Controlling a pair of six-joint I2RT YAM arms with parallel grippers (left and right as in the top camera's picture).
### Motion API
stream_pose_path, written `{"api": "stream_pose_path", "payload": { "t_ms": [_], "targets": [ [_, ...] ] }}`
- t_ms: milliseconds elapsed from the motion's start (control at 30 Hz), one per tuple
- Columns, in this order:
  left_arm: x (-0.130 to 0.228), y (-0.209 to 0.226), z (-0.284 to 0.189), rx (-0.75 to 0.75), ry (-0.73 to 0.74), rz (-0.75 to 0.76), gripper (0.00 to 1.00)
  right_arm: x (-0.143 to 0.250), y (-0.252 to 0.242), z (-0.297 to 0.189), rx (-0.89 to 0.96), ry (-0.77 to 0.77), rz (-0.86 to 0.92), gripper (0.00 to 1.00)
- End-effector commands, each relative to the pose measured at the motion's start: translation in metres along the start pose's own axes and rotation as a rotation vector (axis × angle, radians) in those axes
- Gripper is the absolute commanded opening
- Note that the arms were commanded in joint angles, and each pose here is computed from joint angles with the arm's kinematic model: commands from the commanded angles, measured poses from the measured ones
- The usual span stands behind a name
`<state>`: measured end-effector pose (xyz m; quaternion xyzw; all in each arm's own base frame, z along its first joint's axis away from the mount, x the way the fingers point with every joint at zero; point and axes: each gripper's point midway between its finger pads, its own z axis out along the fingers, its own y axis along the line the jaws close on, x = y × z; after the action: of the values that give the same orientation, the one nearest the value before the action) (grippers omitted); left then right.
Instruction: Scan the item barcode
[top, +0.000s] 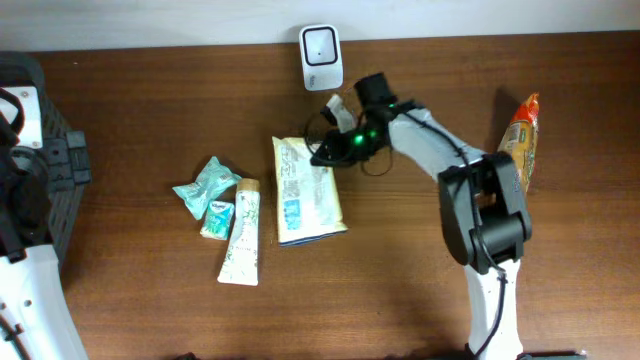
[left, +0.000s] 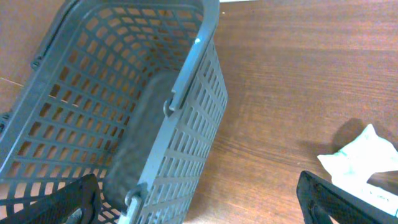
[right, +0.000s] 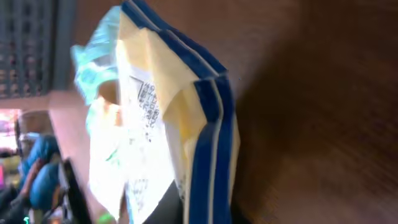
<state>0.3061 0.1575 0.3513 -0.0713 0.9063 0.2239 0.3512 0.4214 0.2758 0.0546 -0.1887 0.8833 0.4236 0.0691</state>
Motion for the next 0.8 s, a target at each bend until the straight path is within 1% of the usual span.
{"api": "stream_pose_path", "payload": {
  "t_ms": [0, 67, 133, 167, 233, 267, 300, 333, 367, 400, 433, 467, 533, 600, 633, 767],
  "targets": [
    [-0.002, 0.000, -0.001, 0.003, -0.008, 0.008, 0.99, -0.008, 0.028, -0.009, -0.081, 0.002, -0.197, 0.34],
    [-0.002, 0.001, -0.001, 0.003, -0.007, 0.008, 0.99, 0.000, 0.024, -0.009, -0.060, 0.031, -0.164, 0.41],
    [-0.002, 0.000, -0.001, 0.003, -0.007, 0.008, 0.99, 0.005, 0.009, -0.010, 0.018, 0.055, -0.140, 0.41],
    [-0.002, 0.000, -0.001, 0.003, -0.008, 0.008, 0.99, 0.001, 0.007, -0.013, 0.025, 0.042, -0.145, 0.42],
    [-0.002, 0.000, -0.001, 0.003, -0.007, 0.008, 0.99, -0.020, 0.000, -0.023, 0.070, -0.020, -0.176, 0.46],
    [-0.002, 0.000, -0.001, 0.003, -0.007, 0.008, 0.99, -0.032, -0.009, -0.025, 0.131, -0.063, -0.144, 0.48],
    [-0.002, 0.000, -0.001, 0.003, -0.007, 0.008, 0.99, -0.037, -0.012, -0.021, 0.151, -0.078, -0.127, 0.52],
    [-0.002, 0.000, -0.001, 0.003, -0.007, 0.008, 0.99, -0.037, -0.011, -0.013, 0.157, -0.077, -0.122, 0.57],
    [-0.002, 0.000, -0.001, 0.003, -0.008, 0.008, 0.99, -0.034, -0.024, -0.008, 0.227, -0.068, -0.083, 0.61],
    [-0.002, 0.000, -0.001, 0.003, -0.007, 0.008, 0.99, -0.031, -0.029, -0.004, 0.246, -0.058, -0.071, 0.62],
    [-0.002, 0.000, -0.001, 0.003, -0.008, 0.008, 0.99, -0.029, -0.032, -0.001, 0.244, -0.052, -0.066, 0.61],
    [-0.002, 0.000, -0.001, 0.003, -0.007, 0.008, 0.99, -0.026, -0.034, 0.002, 0.241, -0.045, -0.060, 0.57],
    [-0.002, 0.000, -0.001, 0.003, -0.007, 0.008, 0.99, -0.020, -0.035, 0.007, 0.220, -0.027, -0.047, 0.53],
    [-0.002, 0.000, -0.001, 0.003, -0.007, 0.008, 0.99, -0.016, -0.038, 0.011, 0.211, -0.015, -0.037, 0.41],
    [-0.002, 0.000, -0.001, 0.003, -0.007, 0.008, 0.99, -0.014, -0.039, 0.014, 0.202, -0.008, -0.034, 0.40],
    [-0.002, 0.000, -0.001, 0.003, -0.007, 0.008, 0.99, -0.007, -0.023, 0.027, 0.154, 0.025, -0.040, 0.39]
  ]
}}
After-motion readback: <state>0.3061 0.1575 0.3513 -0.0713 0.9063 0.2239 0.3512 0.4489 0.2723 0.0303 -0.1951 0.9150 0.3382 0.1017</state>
